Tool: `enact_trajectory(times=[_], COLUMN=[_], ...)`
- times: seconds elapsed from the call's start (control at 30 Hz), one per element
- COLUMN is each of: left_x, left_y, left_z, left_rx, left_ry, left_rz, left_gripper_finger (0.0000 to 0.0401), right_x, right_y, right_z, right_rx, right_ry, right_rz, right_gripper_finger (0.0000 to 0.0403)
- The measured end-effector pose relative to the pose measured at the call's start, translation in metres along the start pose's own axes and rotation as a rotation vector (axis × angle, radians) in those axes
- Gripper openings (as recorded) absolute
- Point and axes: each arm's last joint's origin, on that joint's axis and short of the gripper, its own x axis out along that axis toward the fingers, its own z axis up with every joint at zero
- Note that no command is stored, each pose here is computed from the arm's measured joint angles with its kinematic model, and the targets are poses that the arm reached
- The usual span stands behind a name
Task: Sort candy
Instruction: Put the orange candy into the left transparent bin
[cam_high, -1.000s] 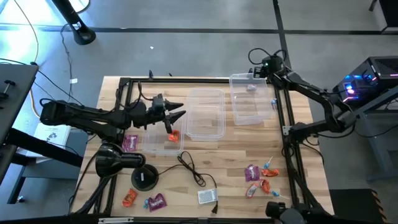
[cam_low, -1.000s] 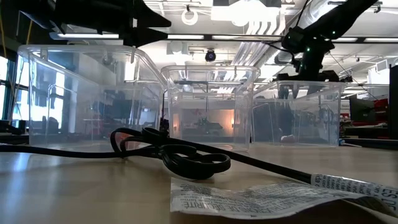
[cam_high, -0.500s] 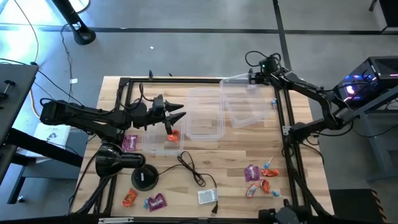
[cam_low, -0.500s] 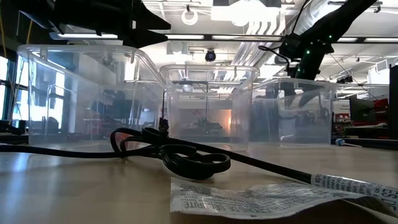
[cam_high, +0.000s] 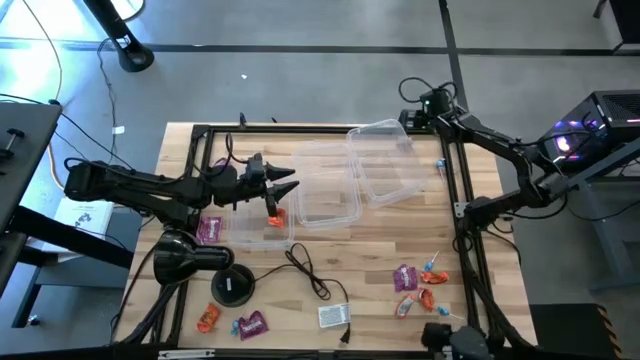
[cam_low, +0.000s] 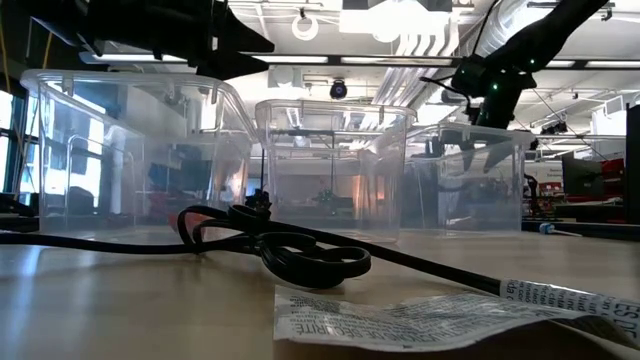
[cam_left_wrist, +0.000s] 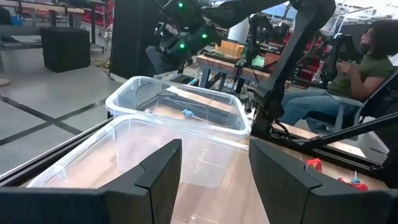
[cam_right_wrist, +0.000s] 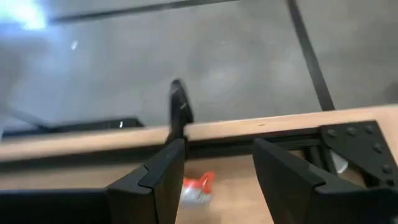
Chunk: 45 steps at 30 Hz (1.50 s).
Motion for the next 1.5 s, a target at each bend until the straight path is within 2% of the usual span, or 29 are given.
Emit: enact_trajectory(times=[0.1,0.23,0.4,0.73,1.1,1.2,1.33,1.37,1.5], left_x=[0.000,0.000,0.000,0.000,0.000,0.000,-0.002,-0.003,-0.008], left_y=[0.000,0.000,0.001,0.001,0.001,0.001,-0.002,-0.003,-0.003], left_z=[0.000,-0.001,-0.002,-0.002,-0.006,-0.007,-0.006,-0.005,0.004], left_rx=[0.001,0.002,-0.012,-0.012,-0.027,-0.024,0.010,0.013,0.009], left_ry=[0.003,0.006,0.023,0.023,0.061,0.071,0.060,0.054,0.011], left_rz=[0.001,0.002,0.006,0.006,0.015,0.013,-0.009,-0.012,-0.023], left_gripper_finger=[0.0182,0.0182,0.0182,0.0182,0.0182,0.0182,0.0182,0.0182,0.0182], right_x=[0.004,0.013,0.042,0.087,0.086,0.085,0.084,0.083,0.076], right_y=[-0.007,-0.005,-0.001,0.018,0.024,0.023,0.021,0.021,0.018], right_z=[0.007,0.006,-0.009,-0.045,-0.055,-0.056,-0.058,-0.058,-0.056], right_rx=[0.094,0.098,0.135,0.055,-0.043,-0.090,-0.164,-0.181,-0.205], right_ry=[-0.027,-0.033,0.082,0.272,0.313,0.334,0.357,0.360,0.362], right_rz=[-0.010,-0.028,-0.048,0.022,0.018,0.019,0.016,0.018,-0.001], right_gripper_finger=[0.0184,0.0184,0.0184,0.0184,0.0179,0.0141,0.0032,0.0019,0.0014])
